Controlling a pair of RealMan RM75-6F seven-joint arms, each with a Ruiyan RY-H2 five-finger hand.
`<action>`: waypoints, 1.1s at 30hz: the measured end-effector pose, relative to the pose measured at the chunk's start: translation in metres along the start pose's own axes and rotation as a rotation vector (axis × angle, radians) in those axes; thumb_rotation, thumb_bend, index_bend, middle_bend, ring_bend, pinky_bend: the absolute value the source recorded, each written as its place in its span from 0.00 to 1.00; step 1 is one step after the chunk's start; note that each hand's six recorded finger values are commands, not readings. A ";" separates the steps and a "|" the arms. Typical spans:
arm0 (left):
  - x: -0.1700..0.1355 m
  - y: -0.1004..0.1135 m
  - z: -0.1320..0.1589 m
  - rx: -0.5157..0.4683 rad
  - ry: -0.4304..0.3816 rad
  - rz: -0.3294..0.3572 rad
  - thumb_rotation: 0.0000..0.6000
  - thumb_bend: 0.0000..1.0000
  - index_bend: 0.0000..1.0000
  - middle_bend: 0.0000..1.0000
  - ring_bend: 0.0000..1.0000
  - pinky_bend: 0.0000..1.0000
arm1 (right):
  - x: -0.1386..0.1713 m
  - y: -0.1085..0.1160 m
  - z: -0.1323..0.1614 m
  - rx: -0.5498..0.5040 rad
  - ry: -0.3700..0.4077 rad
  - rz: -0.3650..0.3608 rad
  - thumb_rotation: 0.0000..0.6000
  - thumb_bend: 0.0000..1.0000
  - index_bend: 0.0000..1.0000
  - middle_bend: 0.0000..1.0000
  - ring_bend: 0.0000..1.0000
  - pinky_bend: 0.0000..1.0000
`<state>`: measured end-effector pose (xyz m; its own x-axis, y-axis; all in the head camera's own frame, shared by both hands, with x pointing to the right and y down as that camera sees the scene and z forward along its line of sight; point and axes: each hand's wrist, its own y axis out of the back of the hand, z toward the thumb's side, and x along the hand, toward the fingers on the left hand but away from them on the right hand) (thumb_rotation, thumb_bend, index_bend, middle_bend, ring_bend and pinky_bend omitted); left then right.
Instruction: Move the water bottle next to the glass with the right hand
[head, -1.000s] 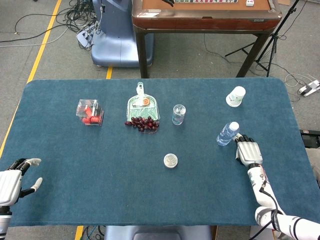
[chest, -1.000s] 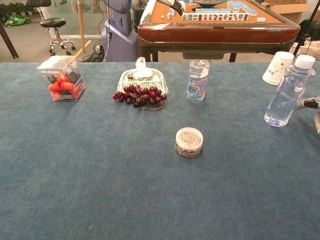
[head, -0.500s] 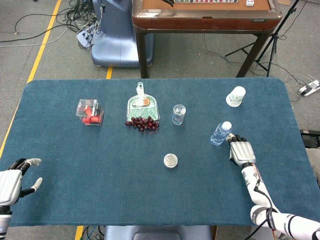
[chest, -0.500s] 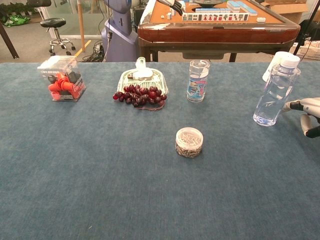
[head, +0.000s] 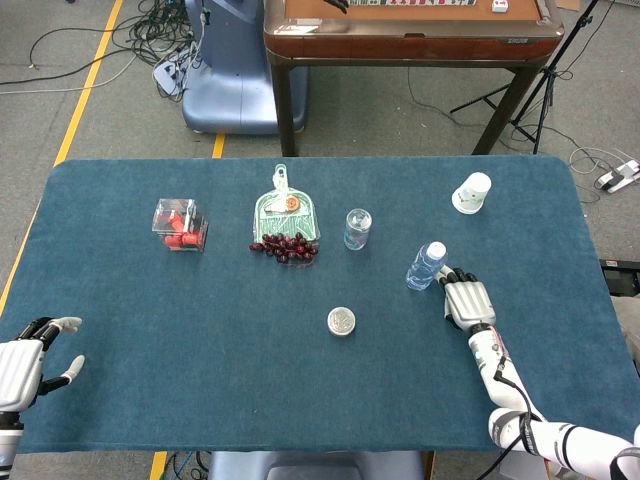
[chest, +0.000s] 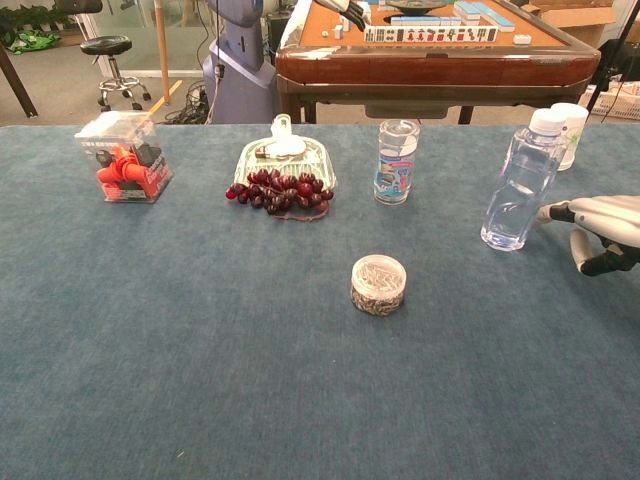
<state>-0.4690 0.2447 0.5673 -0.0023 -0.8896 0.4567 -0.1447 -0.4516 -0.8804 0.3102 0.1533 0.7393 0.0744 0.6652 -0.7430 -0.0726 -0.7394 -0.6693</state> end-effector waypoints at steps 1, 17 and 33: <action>0.000 0.000 0.000 0.000 0.001 -0.001 1.00 0.31 0.31 0.38 0.26 0.44 | -0.001 0.000 0.002 0.002 0.004 -0.001 1.00 1.00 0.16 0.09 0.07 0.17; 0.000 0.000 -0.002 -0.001 0.007 -0.005 1.00 0.31 0.31 0.38 0.26 0.44 | -0.009 0.001 0.034 0.012 0.053 -0.004 1.00 1.00 0.16 0.09 0.07 0.17; 0.000 0.000 -0.003 0.001 0.014 -0.011 1.00 0.31 0.31 0.38 0.26 0.44 | -0.008 0.004 0.064 0.013 0.110 -0.001 1.00 1.00 0.16 0.09 0.06 0.16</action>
<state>-0.4724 0.2443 0.5678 -0.0145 -0.8835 0.4682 -0.1434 -0.4616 -0.8754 0.2461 0.1519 0.7424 0.1834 0.6502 -0.7373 -0.0851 -0.7367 -0.6709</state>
